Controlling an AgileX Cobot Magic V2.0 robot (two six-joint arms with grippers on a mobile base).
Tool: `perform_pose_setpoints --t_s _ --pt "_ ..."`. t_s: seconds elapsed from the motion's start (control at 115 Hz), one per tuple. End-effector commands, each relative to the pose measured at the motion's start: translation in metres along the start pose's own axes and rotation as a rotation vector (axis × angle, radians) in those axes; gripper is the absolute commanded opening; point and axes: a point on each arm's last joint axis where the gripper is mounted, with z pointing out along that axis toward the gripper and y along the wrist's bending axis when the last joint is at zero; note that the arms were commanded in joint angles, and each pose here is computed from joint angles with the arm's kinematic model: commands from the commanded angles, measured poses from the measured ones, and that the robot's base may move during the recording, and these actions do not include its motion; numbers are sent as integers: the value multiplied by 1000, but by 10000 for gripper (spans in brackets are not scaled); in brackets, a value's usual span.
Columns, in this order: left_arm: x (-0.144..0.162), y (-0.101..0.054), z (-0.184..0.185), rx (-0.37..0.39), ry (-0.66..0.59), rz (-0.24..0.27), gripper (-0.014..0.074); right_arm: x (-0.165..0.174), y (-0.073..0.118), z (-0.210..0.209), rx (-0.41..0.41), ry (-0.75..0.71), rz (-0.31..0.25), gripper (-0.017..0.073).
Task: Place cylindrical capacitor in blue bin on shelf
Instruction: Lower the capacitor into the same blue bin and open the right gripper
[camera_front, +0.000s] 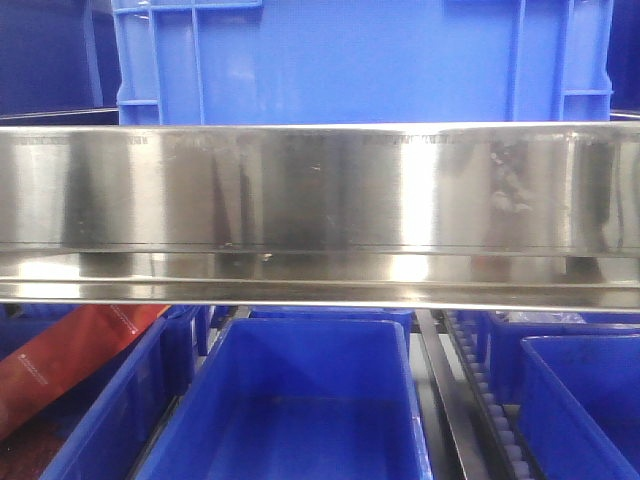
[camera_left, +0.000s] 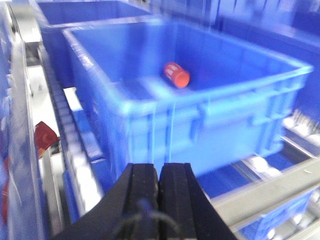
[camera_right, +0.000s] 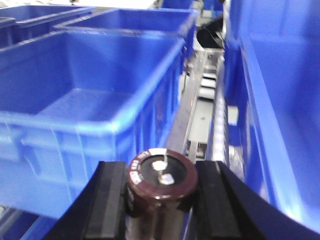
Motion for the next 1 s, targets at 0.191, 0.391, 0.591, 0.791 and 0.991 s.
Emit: perform_pose_setpoints --t_s 0.191,0.391,0.591,0.791,0.991 --pt "30 6 -36 27 -101 -74 -111 -67 15 50 -123 11 -119 -162" --pt "31 6 -39 30 -108 -77 -111 -100 43 114 -242 87 -165 -162" --pt "31 6 -39 27 -109 -74 -111 -96 70 189 -319 226 -192 -162" --pt "31 6 -39 26 -111 -73 -111 -69 78 254 -327 342 -175 -162" --pt "31 6 -39 25 -111 -71 -111 -42 80 288 -320 428 -145 -162"
